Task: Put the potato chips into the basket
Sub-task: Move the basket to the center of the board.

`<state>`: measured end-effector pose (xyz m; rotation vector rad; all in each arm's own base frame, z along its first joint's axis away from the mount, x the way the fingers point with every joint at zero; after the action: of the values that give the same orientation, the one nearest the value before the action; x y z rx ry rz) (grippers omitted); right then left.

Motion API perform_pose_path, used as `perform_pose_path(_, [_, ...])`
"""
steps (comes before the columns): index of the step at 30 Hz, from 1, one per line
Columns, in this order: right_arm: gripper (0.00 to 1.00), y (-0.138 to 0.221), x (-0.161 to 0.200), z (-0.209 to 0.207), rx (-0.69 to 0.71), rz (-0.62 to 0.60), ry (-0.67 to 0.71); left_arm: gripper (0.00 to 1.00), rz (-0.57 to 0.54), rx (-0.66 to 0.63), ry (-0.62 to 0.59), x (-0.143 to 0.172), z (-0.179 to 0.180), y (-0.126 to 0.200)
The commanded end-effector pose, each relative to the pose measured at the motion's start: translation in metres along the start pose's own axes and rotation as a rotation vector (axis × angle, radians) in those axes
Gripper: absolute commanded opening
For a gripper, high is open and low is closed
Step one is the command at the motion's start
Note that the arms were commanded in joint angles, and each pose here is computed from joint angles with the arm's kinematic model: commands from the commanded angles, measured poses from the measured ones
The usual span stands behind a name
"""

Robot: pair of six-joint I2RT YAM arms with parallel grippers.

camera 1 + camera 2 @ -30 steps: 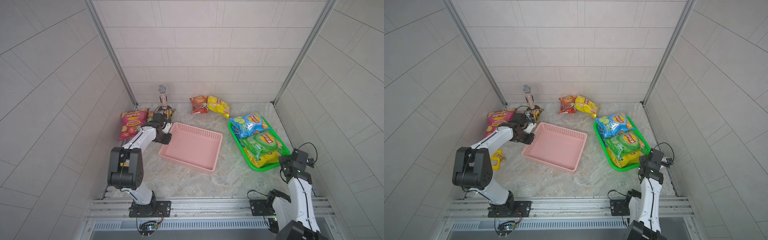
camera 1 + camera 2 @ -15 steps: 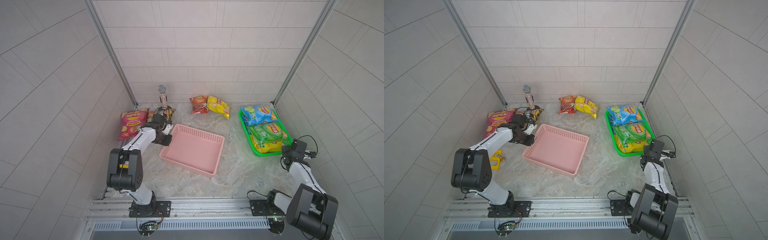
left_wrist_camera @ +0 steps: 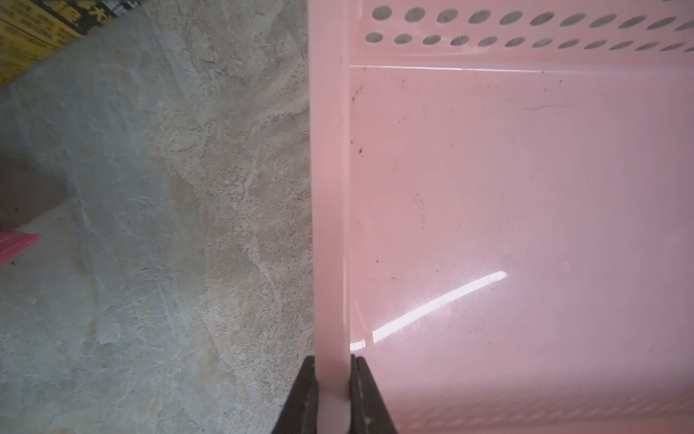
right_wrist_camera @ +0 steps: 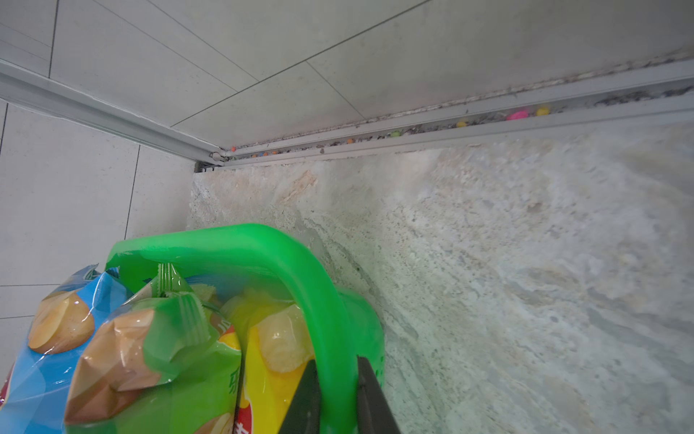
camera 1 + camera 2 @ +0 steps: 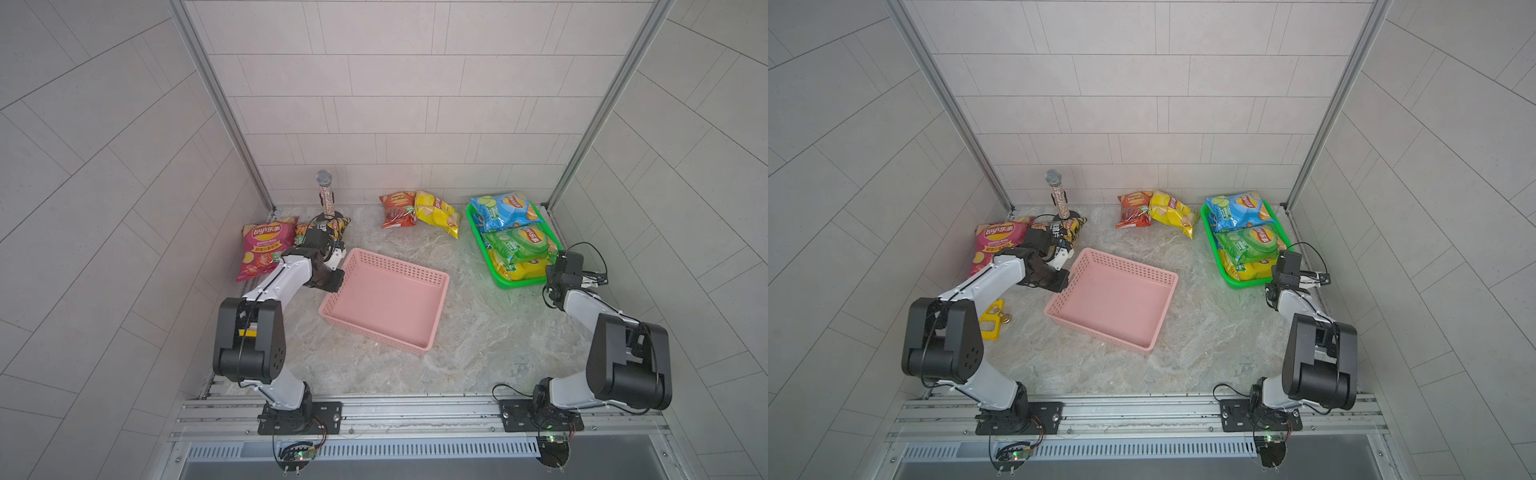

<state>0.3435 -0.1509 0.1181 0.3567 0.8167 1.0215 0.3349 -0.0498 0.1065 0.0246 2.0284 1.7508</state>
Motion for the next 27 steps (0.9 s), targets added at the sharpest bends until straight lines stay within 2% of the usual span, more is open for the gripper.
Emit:
perform_pose_path(1, [0.00,-0.006,-0.009,0.008,-0.010,-0.077,-0.045,0.07,0.178,0.063,0.005,0.044,-0.013,-0.011])
perform_pose_path(7, [0.01,-0.011,-0.014,0.012,0.000,-0.110,-0.035,0.07,0.175,0.070,0.005,0.042,-0.014,-0.012])
perform_pose_path(11, [0.31,-0.010,-0.010,0.022,-0.024,-0.072,0.020,0.07,0.171,0.082,0.003,0.041,-0.015,-0.013])
perform_pose_path(12, [0.42,-0.005,-0.009,0.023,-0.032,-0.068,0.031,0.08,0.172,0.084,0.005,0.041,-0.016,-0.013])
perform_pose_path(14, [0.55,0.006,-0.011,0.021,-0.040,-0.071,0.043,0.08,0.175,0.084,0.003,0.042,-0.016,-0.013])
perform_pose_path(17, [0.66,0.030,-0.019,0.019,-0.045,-0.076,0.077,0.13,0.173,0.084,0.002,0.042,-0.017,-0.011])
perform_pose_path(19, [0.67,0.046,-0.024,0.023,-0.075,-0.079,0.108,0.16,0.169,0.084,0.001,0.042,-0.017,-0.009])
perform_pose_path(22, [0.69,0.067,-0.027,0.028,-0.104,-0.050,0.145,0.29,0.155,0.084,-0.007,0.041,-0.018,-0.003])
perform_pose_path(27, [0.70,0.104,-0.009,0.044,-0.185,0.082,0.276,0.51,0.106,0.082,-0.040,0.033,-0.021,0.020])
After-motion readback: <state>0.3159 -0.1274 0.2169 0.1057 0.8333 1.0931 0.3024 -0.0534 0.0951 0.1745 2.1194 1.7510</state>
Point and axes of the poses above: each gripper's point midway between its finger pads, its own y axis back along the fingers, its own z axis along the line the jaws close on, x = y × z, the point moved 3 cm from there along y, back along the fingers
